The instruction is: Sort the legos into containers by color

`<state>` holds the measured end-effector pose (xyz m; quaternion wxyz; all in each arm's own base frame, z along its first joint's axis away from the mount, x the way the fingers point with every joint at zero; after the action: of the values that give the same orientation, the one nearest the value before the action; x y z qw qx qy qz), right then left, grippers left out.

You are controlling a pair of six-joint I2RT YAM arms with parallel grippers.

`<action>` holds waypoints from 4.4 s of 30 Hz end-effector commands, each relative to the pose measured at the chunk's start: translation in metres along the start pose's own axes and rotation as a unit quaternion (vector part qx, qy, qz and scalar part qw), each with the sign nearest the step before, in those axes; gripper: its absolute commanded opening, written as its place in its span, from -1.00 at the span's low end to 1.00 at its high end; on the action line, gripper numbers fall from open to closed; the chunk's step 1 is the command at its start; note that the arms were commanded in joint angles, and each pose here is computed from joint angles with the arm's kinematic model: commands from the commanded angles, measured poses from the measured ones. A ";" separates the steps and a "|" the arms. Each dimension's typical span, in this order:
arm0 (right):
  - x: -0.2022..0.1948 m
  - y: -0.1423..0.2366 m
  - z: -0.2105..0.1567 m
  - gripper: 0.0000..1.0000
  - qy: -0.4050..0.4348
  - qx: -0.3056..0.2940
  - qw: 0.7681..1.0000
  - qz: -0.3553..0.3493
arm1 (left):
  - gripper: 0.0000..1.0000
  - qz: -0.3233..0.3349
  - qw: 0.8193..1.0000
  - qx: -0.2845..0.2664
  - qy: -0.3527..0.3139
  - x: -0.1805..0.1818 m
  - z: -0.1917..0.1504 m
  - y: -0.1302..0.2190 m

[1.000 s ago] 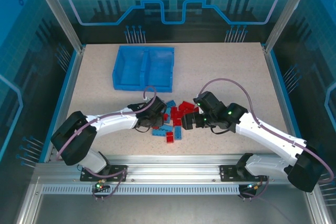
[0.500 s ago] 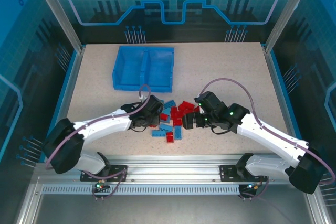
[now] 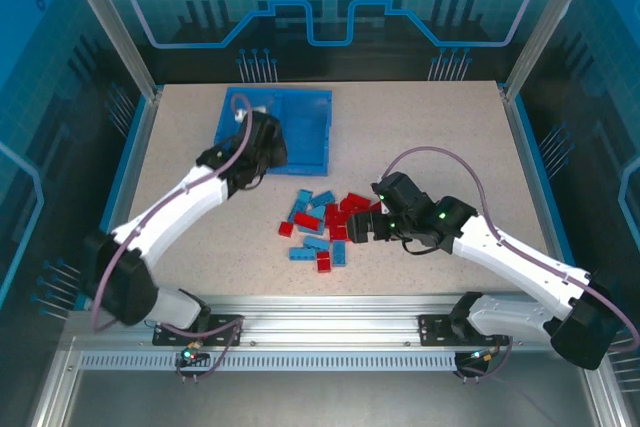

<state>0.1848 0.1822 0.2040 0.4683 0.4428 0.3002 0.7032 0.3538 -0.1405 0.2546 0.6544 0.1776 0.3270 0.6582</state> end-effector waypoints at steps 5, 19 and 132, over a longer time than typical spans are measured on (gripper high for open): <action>0.006 0.001 0.007 1.00 0.007 -0.002 1.000 -0.013 | -0.58 -0.017 0.998 -0.002 -0.065 -0.047 0.057 -0.086; 0.004 0.014 0.006 1.00 0.012 -0.013 1.000 -0.008 | -0.17 -0.004 0.996 0.069 -0.058 -0.059 0.032 -0.185; 0.138 0.032 0.157 0.38 0.194 -0.167 0.966 0.032 | 0.97 -0.218 0.942 -0.145 -0.208 0.050 -0.074 0.193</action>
<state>0.3063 0.3324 0.3714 0.4231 0.2100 0.2177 0.8541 0.1589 -0.0697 0.3081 0.8009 0.1673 0.0983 0.5665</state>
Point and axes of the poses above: each hand's point on the last joint's axis, 136 mm out from that joint toward the fingers, its own y axis back along the fingers, its own x axis along the line the jaws close on, z = x × y, the point moved 6 cm from there along y, back along the fingers, and after that the axes turned 4 degrees about -y, right-handed, at the moved point
